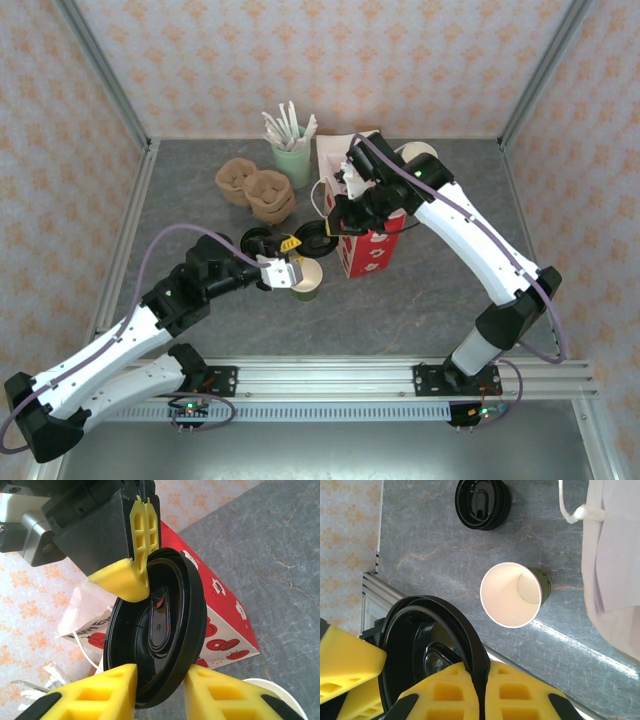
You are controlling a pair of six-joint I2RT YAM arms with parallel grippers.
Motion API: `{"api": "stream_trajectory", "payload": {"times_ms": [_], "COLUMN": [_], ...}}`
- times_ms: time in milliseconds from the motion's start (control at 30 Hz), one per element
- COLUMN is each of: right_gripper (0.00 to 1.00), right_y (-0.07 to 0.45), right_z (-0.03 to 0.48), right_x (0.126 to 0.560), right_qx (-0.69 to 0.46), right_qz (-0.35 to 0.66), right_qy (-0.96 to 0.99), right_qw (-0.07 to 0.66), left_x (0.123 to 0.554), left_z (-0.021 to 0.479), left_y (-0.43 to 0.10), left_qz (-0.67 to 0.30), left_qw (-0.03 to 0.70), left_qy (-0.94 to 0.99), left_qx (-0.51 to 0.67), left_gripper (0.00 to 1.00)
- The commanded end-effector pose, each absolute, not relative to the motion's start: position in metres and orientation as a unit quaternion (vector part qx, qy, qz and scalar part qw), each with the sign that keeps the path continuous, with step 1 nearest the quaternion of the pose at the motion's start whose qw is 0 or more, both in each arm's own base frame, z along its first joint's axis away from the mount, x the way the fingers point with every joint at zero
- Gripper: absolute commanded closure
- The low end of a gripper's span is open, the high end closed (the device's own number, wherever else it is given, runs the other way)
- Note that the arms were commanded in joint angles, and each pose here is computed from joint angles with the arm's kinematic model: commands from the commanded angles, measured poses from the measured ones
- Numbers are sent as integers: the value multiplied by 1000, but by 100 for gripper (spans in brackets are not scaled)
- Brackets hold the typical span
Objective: Pack the takeout coffee
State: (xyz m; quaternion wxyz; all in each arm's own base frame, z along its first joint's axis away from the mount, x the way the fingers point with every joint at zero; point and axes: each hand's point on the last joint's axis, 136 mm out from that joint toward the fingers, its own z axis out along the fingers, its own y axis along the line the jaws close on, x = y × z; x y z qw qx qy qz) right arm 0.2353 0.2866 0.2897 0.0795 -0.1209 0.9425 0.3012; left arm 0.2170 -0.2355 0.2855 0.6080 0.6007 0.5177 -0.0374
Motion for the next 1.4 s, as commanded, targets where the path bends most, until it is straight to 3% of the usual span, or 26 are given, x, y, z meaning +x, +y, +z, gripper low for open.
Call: {"api": "stream_trajectory", "payload": {"times_ms": [0,467,700,1033,1167,1367], "right_gripper": [92,86,69,51,50,49], "right_y": [288,291,296,280,261,258], "right_z": [287,291,301,338,352,376], "right_x": [231,233,237,256,263,251], "right_qx": [-130,-127,-126,-105,-84,-79], "right_qz": [304,314,331,322,300,363], "right_qy": [941,938,931,920,917,879], "right_qw": [67,71,87,199,248,300], "left_x": [215,215,215,211,213,216], "left_z": [301,299,296,295,299,298], "left_y": [-237,-236,-234,-229,-229,-219], "left_qz": [-43,-59,-86,-168,-215,-270], "left_qw": [618,599,584,551,541,491], "left_qy": [509,539,575,662,699,775], "left_qx": [598,589,566,479,415,292], "left_gripper": [75,93,93,89,94,95]}}
